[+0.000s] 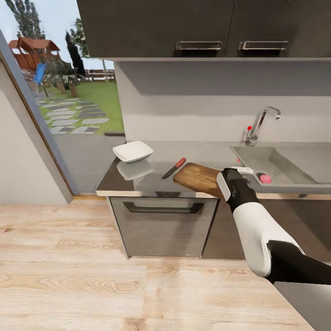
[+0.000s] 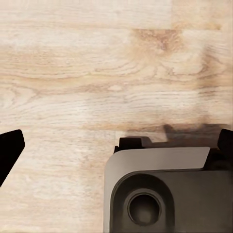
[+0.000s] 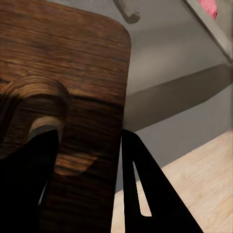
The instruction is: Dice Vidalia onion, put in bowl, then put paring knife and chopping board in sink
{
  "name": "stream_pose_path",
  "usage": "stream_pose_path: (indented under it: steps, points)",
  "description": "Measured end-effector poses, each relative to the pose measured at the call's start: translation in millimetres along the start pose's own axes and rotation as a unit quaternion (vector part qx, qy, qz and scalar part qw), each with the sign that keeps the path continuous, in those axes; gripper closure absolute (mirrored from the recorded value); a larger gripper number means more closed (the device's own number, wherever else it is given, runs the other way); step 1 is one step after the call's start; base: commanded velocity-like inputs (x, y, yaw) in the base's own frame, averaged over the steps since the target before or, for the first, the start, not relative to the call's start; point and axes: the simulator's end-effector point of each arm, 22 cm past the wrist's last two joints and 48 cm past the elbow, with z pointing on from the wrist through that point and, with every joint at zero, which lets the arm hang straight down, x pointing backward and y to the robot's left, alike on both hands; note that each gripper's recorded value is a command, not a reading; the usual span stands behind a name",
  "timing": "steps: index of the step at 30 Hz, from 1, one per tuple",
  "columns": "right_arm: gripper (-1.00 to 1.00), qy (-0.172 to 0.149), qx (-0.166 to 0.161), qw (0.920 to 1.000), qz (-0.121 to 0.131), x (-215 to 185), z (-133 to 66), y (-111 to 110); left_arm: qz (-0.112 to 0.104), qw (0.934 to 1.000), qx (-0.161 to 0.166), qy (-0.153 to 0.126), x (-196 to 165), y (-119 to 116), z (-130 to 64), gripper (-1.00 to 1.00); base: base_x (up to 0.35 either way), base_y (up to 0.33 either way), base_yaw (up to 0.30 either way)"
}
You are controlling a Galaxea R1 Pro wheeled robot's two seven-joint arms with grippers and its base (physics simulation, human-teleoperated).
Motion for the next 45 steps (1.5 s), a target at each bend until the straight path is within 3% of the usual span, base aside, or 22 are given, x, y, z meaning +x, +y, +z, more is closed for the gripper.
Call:
stream_pose_path:
  steps: [13,14,15,16,34,38,45]
  points:
    - [1.0,-0.004,-0.01,0.9999,0.013,-19.2,-9.4,-9.5,0.0,1.0,0.0,0.0,-7.8,1.1,-18.2,-1.0,0.0,0.0,0.0]
    - [1.0,0.0,-0.005,1.0,0.001,-18.4,-8.3,-14.9,0.0,1.0,0.0,0.0,-8.3,1.1,-19.6,-1.0,0.0,0.0,0.0]
    - [1.0,-0.001,-0.02,0.9997,0.015,-20.6,-8.9,-10.1,0.0,1.0,0.0,0.0,-8.8,1.2,-21.0,-1.0,0.0,0.0,0.0]
    - [1.0,-0.002,-0.014,0.9999,0.007,-22.3,-8.9,-14.5,0.0,1.0,0.0,0.0,-9.3,1.3,-22.3,-1.0,0.0,0.0,0.0]
    - [1.0,-0.001,-0.018,0.9998,0.012,-40.6,-21.5,-27.7,0.0,1.0,0.0,0.0,-18.7,2.7,-45.9,-1.0,0.0,0.0,0.0]
    - [1.0,-0.003,-0.03,0.9995,0.014,-42.1,-21.3,-24.0,0.001,1.0,0.0,-0.001,-19.1,2.6,-45.9,-1.0,0.0,0.0,0.0]
    - [1.0,-0.005,-0.024,0.9996,0.013,-44.8,-16.6,-35.5,0.001,1.0,0.0,0.0,-18.8,2.6,-46.0,-1.0,0.0,0.0,0.0]
